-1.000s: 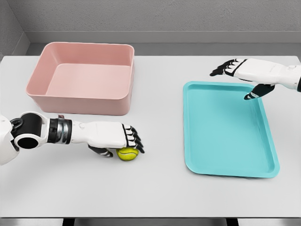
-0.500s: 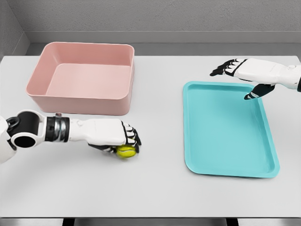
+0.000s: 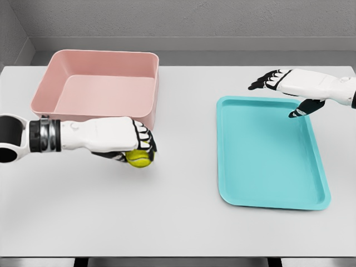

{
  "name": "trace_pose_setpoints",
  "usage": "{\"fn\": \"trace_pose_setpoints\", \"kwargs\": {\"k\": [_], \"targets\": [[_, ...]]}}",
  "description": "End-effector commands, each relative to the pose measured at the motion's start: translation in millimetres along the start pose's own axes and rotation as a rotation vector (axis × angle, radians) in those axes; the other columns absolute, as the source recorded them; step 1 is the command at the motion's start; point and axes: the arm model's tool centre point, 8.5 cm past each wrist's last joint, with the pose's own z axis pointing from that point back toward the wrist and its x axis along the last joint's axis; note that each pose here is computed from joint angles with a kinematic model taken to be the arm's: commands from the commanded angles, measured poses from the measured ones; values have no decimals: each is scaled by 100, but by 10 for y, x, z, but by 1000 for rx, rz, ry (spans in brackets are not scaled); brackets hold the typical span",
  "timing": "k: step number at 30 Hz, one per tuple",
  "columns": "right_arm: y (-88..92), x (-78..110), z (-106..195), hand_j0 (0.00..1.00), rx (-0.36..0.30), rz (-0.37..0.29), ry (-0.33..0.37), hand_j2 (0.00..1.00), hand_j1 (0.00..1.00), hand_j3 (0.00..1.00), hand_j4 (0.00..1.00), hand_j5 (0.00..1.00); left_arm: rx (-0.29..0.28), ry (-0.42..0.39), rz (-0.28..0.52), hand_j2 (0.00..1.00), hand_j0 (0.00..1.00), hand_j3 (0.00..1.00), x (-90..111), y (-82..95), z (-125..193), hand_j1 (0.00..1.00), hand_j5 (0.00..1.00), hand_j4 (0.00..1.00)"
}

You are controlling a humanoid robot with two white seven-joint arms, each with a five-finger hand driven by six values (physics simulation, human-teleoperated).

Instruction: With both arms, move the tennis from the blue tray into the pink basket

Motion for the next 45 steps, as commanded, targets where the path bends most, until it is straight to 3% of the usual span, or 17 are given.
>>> {"fn": "trace_pose_setpoints", "kwargs": {"k": [1, 16, 27, 45], "targets": [[-7, -2, 6, 100, -4, -5, 1, 100, 100, 100, 100, 100, 24, 15, 0, 57, 57, 57, -34, 80, 58, 57, 57, 57], [-38, -16, 34, 100, -16, -3, 7, 100, 100, 100, 100, 100, 44, 68, 2, 57, 57, 57, -190, 141, 161, 57, 57, 57], [-36, -113, 197, 100, -2, -1, 50, 100, 100, 100, 100, 100, 74, 162, 29, 57, 57, 57, -463, 192, 364, 57, 57, 57], [-34, -123, 205, 100, -1, -2, 54, 100, 100, 100, 100, 100, 102, 280, 62, 56, 56, 56, -804, 231, 628, 56, 56, 56]]}}
